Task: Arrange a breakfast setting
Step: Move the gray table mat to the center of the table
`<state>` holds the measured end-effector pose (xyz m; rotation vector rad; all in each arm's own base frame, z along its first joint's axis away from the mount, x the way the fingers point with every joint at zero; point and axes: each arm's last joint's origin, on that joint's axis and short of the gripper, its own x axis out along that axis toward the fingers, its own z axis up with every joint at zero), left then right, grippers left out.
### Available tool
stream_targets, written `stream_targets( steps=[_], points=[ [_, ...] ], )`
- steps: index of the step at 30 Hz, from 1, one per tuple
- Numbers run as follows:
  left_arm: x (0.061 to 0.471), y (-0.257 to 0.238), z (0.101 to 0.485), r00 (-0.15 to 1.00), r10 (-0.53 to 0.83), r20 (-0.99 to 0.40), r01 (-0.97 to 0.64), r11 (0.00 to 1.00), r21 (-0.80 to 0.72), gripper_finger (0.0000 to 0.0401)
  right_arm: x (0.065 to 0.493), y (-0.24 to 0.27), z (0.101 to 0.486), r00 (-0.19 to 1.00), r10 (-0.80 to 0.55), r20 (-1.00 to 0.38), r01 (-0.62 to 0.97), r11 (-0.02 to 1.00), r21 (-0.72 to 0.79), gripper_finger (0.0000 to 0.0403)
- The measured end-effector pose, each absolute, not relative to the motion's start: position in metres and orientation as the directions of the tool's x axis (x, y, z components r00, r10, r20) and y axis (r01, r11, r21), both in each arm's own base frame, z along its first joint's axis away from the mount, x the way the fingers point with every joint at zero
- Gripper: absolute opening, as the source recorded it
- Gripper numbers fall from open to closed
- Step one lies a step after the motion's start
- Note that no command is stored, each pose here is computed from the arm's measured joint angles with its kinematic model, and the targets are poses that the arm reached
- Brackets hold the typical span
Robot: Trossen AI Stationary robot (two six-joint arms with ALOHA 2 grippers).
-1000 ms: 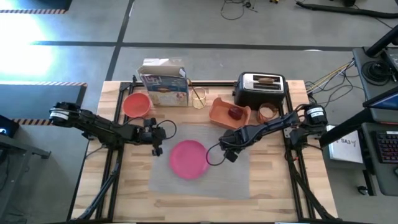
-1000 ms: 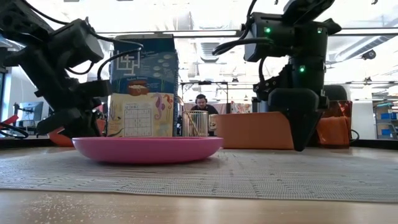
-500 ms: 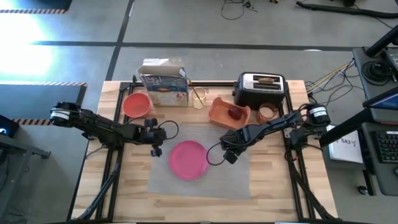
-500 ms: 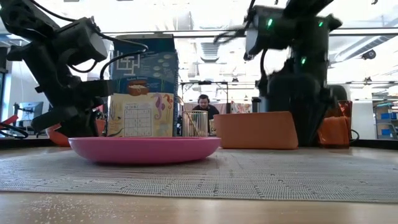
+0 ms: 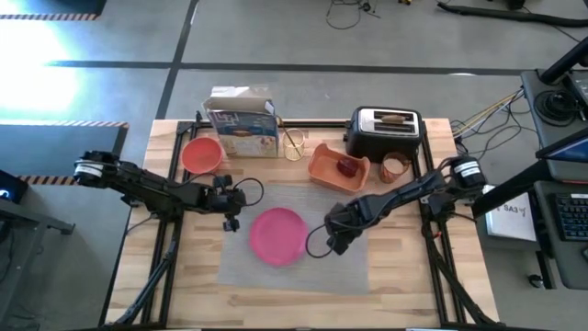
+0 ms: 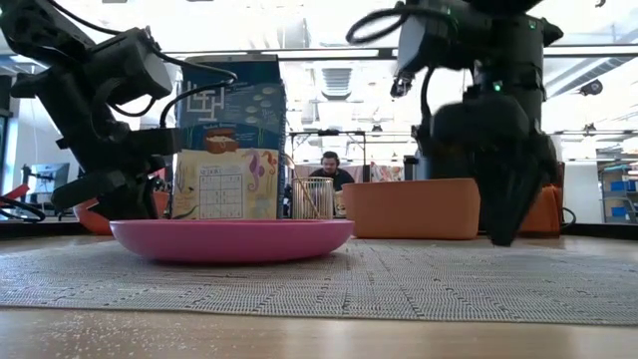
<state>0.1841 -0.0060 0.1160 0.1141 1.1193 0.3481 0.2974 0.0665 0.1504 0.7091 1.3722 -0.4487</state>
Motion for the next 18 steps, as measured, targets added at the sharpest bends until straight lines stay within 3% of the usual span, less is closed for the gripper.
stream_targets(
  steps=[18],
  points=[
    [0.188, -0.006, 0.118, 0.425, 0.334, -0.841, -0.277, 0.933, 0.23, 0.0077, 0.303, 0.039, 0.131, 0.093, 0.028, -0.995, 0.64, 0.764, 0.081, 0.0009]
  ],
)
